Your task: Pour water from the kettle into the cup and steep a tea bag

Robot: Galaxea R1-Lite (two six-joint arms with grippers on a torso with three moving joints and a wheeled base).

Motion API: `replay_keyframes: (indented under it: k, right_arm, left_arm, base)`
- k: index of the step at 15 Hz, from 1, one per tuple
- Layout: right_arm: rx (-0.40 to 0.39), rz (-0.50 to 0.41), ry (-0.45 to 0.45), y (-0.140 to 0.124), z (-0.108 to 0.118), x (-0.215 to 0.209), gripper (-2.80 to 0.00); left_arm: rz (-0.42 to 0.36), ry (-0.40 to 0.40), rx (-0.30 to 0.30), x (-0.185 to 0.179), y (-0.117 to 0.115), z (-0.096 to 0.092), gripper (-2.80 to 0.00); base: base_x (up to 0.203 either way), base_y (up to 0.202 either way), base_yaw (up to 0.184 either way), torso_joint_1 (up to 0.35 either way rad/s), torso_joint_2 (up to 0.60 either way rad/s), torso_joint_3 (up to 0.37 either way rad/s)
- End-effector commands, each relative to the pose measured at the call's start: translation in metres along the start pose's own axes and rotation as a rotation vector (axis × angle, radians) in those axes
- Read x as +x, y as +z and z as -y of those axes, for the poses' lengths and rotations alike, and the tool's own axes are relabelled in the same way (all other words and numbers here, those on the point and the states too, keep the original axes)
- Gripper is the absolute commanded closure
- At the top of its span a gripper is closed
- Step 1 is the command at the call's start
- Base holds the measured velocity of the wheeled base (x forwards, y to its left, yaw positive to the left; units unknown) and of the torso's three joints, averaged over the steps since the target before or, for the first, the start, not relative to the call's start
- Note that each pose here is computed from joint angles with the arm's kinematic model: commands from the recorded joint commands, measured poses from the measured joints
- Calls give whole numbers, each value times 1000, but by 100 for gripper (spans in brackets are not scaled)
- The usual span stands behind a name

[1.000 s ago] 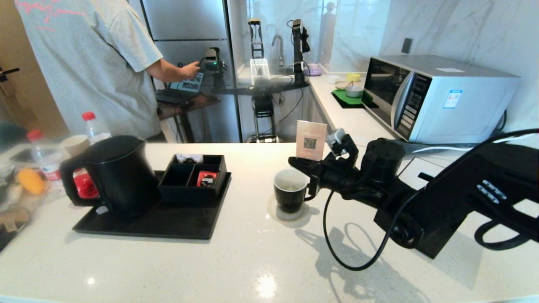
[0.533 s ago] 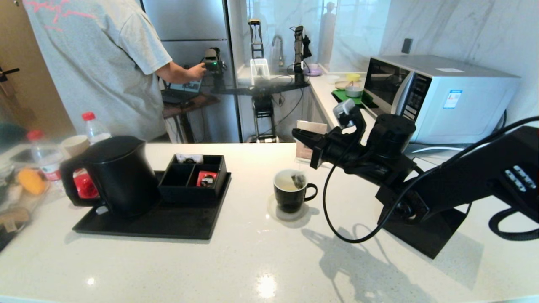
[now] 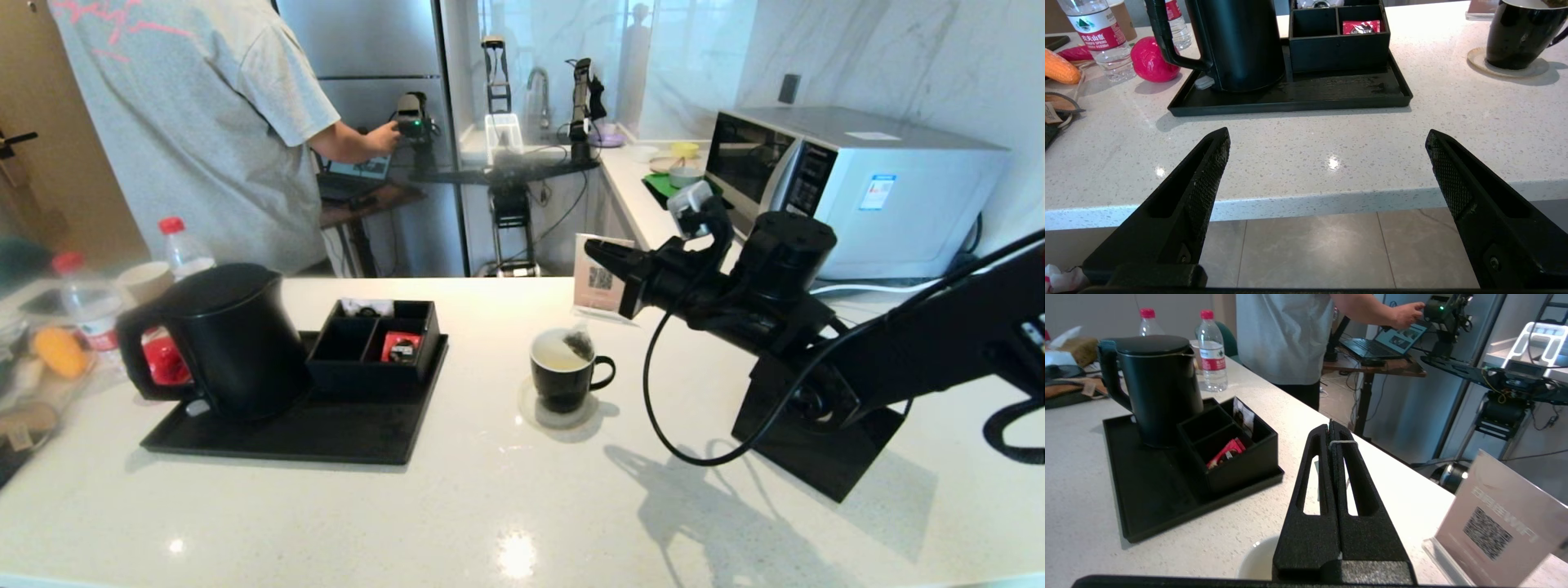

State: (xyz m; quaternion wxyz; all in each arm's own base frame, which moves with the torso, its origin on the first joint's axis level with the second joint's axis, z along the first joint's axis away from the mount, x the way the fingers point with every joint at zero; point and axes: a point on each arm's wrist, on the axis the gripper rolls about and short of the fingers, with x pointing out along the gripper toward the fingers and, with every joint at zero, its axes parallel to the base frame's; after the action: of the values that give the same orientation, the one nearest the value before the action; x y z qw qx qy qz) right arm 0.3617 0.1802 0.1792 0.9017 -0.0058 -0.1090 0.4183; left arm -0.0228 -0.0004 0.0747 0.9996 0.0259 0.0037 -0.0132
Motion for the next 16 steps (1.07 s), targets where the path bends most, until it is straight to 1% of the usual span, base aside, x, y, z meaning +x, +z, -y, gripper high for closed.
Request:
replay_keyframes:
  k: [1,9,11,13,16]
  right_arm:
    - [-18,-5,-10,1,2,-8,0]
    - [-21,2,-9,6,2,-9,0]
    - [-27,13,-12,13,2,-10,0]
    - [-43,45,-16,26,5,-8,0]
    - [-62,60,-56,42,20,-15,0]
  left_arm:
    - [0,0,0,0,0,0,-280]
    - [0,0,0,0,0,0,-280]
    - [0,0,0,0,0,0,-280]
    - [0,0,0,0,0,0,-280]
    - [0,0,0,0,0,0,-280]
  base:
    - [0,0,0,0,0,0]
    - [0,0,0,0,0,0]
    - [0,0,0,0,0,0]
    - [0,0,0,0,0,0]
    - [0,0,0,0,0,0]
